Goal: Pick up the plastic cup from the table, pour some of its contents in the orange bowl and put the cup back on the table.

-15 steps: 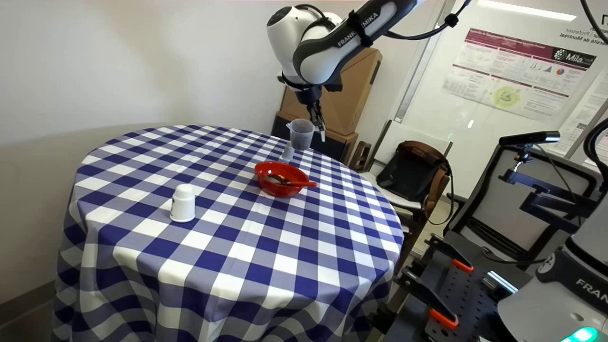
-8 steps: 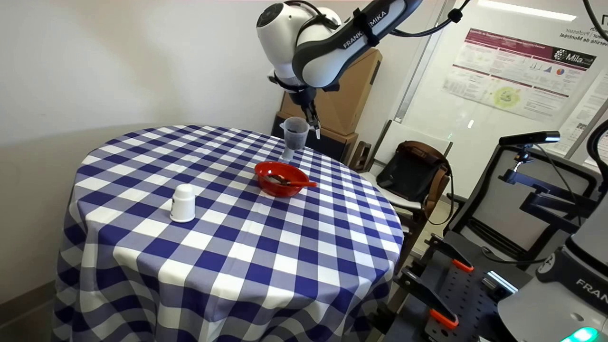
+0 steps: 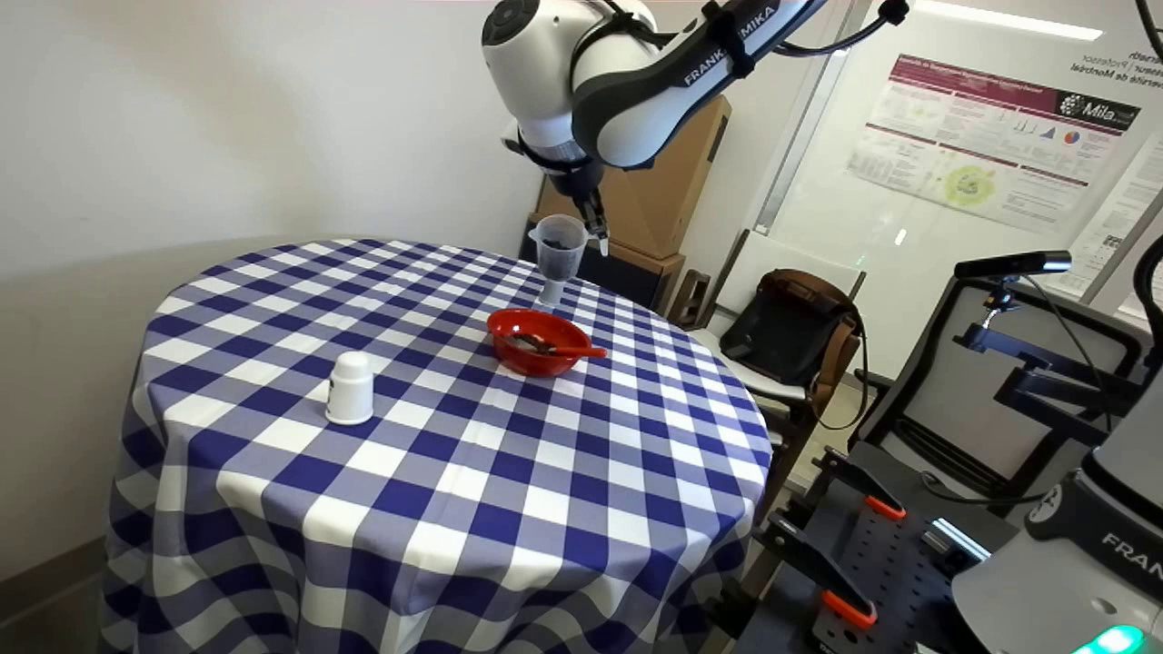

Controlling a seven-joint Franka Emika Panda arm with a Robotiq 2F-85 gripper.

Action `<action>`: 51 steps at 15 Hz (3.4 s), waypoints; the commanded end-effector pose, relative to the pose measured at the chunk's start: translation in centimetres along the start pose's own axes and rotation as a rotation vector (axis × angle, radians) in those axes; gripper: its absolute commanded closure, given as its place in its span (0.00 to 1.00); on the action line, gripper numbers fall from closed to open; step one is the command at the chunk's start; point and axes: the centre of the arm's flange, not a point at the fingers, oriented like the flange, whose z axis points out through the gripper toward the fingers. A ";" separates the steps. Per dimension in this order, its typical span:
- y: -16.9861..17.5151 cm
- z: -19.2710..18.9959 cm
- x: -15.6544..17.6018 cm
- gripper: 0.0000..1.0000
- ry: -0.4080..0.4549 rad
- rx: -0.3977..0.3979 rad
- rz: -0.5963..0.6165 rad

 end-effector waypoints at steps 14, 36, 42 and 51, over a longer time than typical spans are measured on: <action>-7.3 -1.8 -0.8 0.88 -0.105 -0.353 -0.078; -12.2 -1.1 2.0 0.88 -0.217 -0.738 -0.215; -13.3 -0.9 1.9 0.88 -0.242 -0.805 -0.257; -14.9 -0.5 1.5 0.88 -0.264 -0.994 -0.288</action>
